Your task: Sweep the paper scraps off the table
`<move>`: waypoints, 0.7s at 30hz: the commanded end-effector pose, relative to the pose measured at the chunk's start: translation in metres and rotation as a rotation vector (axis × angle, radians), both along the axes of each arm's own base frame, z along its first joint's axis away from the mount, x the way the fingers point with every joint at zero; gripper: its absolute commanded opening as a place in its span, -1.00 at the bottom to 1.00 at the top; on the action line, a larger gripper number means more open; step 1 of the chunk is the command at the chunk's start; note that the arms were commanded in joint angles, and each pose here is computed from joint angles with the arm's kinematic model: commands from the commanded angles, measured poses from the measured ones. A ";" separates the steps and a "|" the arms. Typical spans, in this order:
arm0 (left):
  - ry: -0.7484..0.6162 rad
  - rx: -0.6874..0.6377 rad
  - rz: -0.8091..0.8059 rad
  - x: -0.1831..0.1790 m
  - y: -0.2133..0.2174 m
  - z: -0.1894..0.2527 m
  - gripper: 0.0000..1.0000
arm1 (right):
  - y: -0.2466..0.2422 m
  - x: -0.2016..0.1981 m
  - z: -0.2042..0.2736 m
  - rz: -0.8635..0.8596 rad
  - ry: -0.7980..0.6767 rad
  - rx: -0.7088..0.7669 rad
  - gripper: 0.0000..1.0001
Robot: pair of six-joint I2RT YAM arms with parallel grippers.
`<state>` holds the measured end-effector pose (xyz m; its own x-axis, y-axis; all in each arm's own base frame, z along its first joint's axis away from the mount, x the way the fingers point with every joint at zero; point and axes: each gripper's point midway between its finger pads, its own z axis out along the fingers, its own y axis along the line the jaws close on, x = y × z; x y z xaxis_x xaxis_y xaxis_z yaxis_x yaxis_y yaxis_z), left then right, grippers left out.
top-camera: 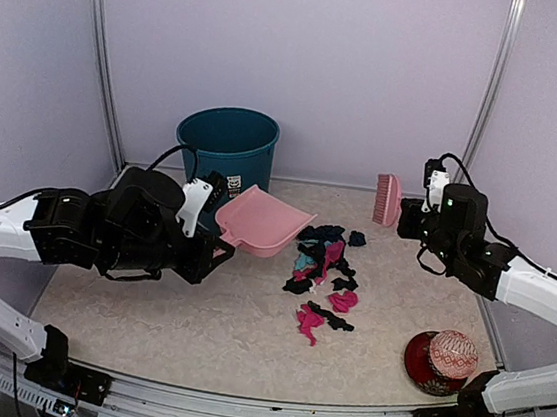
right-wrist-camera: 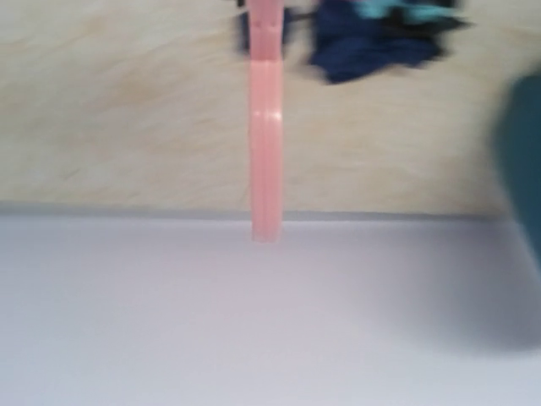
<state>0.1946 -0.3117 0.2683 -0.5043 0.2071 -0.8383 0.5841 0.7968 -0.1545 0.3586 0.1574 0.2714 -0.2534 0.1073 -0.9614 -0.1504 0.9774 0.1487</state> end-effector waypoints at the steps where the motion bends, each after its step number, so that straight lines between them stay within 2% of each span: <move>1: 0.006 0.076 -0.004 -0.017 -0.006 -0.029 -1.00 | -0.016 0.024 0.003 -0.057 -0.120 -0.337 -1.00; 10: 0.089 0.208 0.004 -0.047 -0.006 -0.083 -1.00 | 0.004 0.069 -0.051 0.086 -0.106 -0.671 -1.00; 16: 0.142 0.277 0.005 -0.065 -0.003 -0.115 -1.00 | 0.030 0.087 -0.089 0.230 -0.032 -0.753 -1.00; 21: 0.185 0.320 -0.016 -0.076 -0.005 -0.136 -1.00 | 0.055 0.087 -0.112 0.380 0.008 -0.738 -1.00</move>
<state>0.1257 -0.3210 0.1482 -0.6090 0.4397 -0.6602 0.5952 0.8034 -0.0140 0.4437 0.1911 0.1587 -0.2120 -0.6289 -0.7480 -0.3922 0.7558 -0.5243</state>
